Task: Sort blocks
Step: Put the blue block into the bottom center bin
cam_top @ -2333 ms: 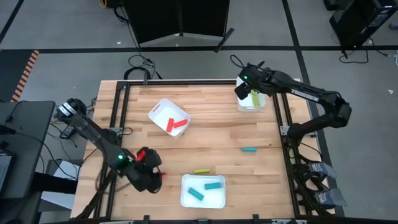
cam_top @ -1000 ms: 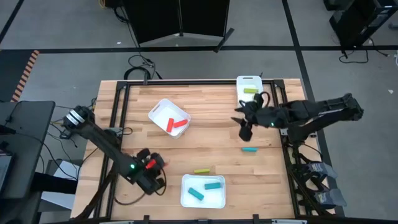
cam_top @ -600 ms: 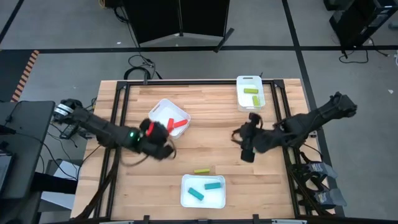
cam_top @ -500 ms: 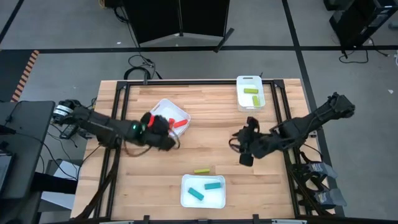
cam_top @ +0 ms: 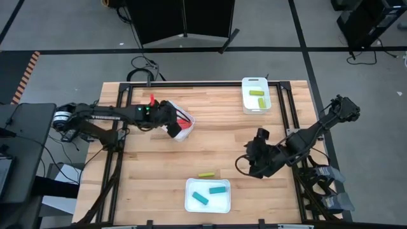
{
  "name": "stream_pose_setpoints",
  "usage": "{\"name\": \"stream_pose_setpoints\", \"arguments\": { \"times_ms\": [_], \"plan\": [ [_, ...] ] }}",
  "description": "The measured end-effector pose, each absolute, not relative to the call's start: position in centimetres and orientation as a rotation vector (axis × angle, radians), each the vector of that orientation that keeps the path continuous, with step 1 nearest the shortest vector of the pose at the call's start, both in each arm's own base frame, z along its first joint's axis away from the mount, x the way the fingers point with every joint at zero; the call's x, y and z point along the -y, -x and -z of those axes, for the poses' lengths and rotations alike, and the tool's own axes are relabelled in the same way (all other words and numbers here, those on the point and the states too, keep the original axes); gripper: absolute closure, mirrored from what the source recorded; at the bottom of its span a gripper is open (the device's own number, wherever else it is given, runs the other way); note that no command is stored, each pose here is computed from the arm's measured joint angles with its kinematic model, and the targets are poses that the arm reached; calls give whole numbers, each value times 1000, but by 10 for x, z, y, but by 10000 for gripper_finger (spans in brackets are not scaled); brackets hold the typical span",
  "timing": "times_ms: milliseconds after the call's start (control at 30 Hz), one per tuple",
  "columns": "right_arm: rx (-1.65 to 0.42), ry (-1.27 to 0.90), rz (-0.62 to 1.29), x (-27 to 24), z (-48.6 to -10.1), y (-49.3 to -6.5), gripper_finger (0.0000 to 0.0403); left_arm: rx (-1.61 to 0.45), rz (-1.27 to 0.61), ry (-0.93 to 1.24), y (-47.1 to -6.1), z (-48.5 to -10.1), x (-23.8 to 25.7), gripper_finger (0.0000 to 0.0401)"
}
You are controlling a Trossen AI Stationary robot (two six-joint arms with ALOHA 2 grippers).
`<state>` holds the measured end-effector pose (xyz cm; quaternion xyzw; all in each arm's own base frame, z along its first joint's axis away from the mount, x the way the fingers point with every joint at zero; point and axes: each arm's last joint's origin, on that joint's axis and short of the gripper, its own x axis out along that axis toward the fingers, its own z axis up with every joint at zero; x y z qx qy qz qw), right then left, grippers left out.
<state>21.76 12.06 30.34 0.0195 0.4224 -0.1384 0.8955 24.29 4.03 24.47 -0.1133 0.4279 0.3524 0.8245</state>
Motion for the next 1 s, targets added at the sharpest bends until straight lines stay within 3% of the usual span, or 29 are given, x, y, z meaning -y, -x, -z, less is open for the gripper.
{"name": "stream_pose_setpoints", "arguments": {
  "times_ms": [200,500,1000],
  "plan": [
    [-1016,13,335,-124,-288,-212,191,-728,-661,236,-237,-272,-29,107],
    [-1286,98,338,-121,-229,-214,174,-447,-429,250,-217,-317,13,132],
    [-1393,-32,245,-74,-149,-184,164,-259,-282,213,-188,-341,74,153]
  ]
}}
